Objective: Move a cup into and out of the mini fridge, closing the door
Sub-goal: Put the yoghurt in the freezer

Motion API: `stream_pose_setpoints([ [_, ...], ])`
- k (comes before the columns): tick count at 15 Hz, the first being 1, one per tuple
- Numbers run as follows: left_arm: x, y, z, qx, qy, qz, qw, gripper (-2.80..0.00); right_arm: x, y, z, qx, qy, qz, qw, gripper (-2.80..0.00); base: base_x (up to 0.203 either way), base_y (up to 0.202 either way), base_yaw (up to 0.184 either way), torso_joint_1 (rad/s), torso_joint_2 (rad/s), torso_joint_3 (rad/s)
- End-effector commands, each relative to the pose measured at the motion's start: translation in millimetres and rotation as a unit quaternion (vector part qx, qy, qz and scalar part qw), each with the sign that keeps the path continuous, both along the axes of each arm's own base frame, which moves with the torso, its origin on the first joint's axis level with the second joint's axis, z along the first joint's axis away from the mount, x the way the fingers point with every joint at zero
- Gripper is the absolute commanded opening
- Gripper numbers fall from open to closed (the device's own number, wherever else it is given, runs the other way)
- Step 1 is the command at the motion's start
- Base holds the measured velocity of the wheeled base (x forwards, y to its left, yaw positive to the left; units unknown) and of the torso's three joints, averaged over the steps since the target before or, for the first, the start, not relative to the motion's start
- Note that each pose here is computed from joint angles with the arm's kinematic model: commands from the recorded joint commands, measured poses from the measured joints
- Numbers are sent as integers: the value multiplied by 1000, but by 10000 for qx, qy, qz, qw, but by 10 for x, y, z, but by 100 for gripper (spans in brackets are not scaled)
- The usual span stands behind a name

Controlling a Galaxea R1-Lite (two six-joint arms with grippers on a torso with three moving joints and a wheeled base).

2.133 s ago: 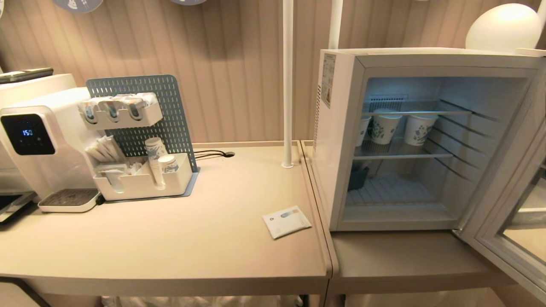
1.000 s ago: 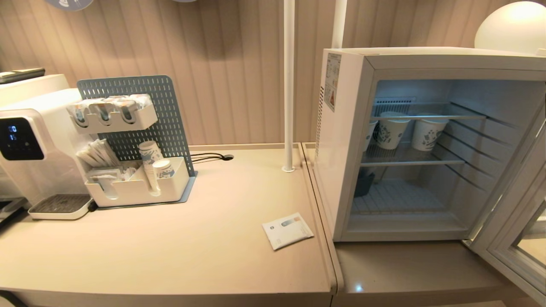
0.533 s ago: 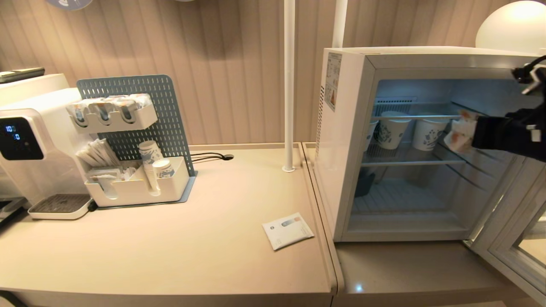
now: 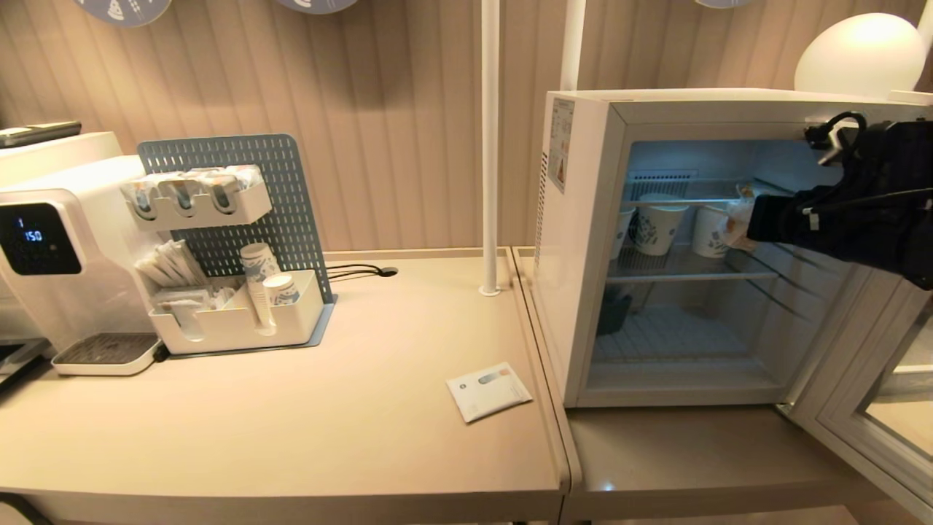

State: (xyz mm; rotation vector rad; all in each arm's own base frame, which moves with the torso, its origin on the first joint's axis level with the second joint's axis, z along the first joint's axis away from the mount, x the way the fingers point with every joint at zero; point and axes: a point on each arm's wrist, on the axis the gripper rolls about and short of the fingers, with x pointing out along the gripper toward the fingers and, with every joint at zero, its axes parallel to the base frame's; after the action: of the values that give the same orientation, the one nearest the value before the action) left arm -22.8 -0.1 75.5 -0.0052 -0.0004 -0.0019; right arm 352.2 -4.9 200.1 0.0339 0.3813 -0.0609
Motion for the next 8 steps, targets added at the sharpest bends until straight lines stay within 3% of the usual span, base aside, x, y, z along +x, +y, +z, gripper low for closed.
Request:
stream_pose_setpoints([
  [1, 0, 0, 0, -5, 2, 2, 10000, -280, 6, 1, -77, 1, 150, 1, 9999, -280, 0, 0, 0, 0, 0, 0],
  [5, 1, 0, -3, -5, 5, 2, 10000, -280, -158, -2, 196, 4, -519, 5, 9987, -280, 0, 0, 0, 7, 8, -5],
  [8, 1, 0, -4, -5, 4, 2, 10000, -280, -139, -2, 171, -1, -484, 17, 9988, -280, 0, 0, 0, 0, 0, 0],
])
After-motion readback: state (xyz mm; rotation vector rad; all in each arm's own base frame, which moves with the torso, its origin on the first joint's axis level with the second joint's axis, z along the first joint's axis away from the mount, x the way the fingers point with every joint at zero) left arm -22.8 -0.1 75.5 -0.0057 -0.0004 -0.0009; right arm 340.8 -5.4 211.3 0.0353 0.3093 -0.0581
